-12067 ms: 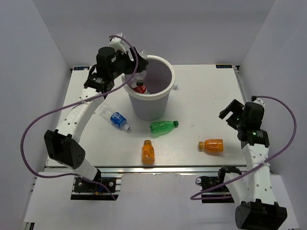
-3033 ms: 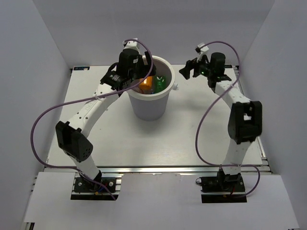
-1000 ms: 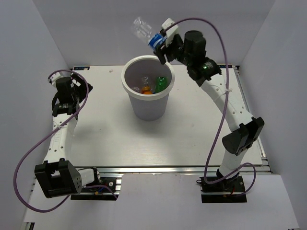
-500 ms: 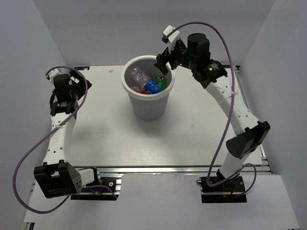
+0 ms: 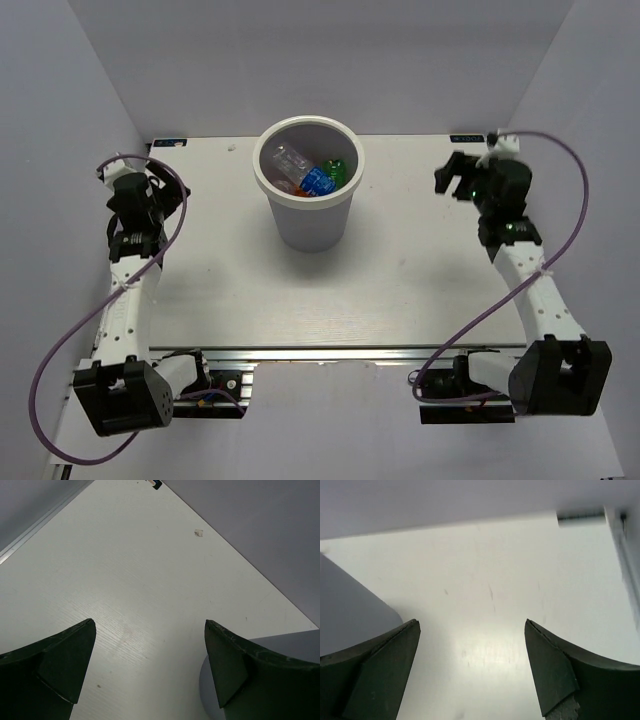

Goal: Put the plastic bottles in the bin

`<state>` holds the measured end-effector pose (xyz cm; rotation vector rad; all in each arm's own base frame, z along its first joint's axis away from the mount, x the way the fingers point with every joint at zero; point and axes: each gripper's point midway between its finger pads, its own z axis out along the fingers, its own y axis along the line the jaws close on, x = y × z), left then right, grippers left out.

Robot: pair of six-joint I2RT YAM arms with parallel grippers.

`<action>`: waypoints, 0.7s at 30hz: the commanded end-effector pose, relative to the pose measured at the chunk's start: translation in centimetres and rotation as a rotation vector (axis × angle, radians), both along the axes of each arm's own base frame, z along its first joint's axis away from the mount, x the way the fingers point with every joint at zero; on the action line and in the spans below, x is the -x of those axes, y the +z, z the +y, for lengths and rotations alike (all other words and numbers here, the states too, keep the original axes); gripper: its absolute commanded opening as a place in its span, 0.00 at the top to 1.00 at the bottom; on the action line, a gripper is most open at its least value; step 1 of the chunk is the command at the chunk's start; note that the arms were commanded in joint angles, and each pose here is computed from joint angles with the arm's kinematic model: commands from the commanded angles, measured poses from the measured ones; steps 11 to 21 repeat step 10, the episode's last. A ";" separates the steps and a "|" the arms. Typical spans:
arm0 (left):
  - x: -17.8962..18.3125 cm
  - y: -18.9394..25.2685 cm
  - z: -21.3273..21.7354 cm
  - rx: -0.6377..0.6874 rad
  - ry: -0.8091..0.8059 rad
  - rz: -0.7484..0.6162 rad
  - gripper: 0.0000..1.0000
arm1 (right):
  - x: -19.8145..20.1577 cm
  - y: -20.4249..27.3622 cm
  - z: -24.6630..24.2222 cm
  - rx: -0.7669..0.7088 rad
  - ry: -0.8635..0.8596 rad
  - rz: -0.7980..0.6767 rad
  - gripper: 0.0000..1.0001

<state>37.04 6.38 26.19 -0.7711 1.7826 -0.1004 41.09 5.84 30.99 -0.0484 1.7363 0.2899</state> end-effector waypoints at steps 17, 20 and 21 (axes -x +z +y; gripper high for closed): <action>1.1 2.4 0.1 -0.109 -0.021 -0.193 0.02 | 6.4 -4.9 -4.7 -0.198 -0.340 -0.028 0.10; 1.1 2.4 0.1 -0.109 -0.021 -0.193 0.02 | 6.4 -4.9 -4.7 -0.198 -0.340 -0.028 0.10; 1.1 2.4 0.1 -0.109 -0.021 -0.193 0.02 | 6.4 -4.9 -4.7 -0.198 -0.340 -0.028 0.10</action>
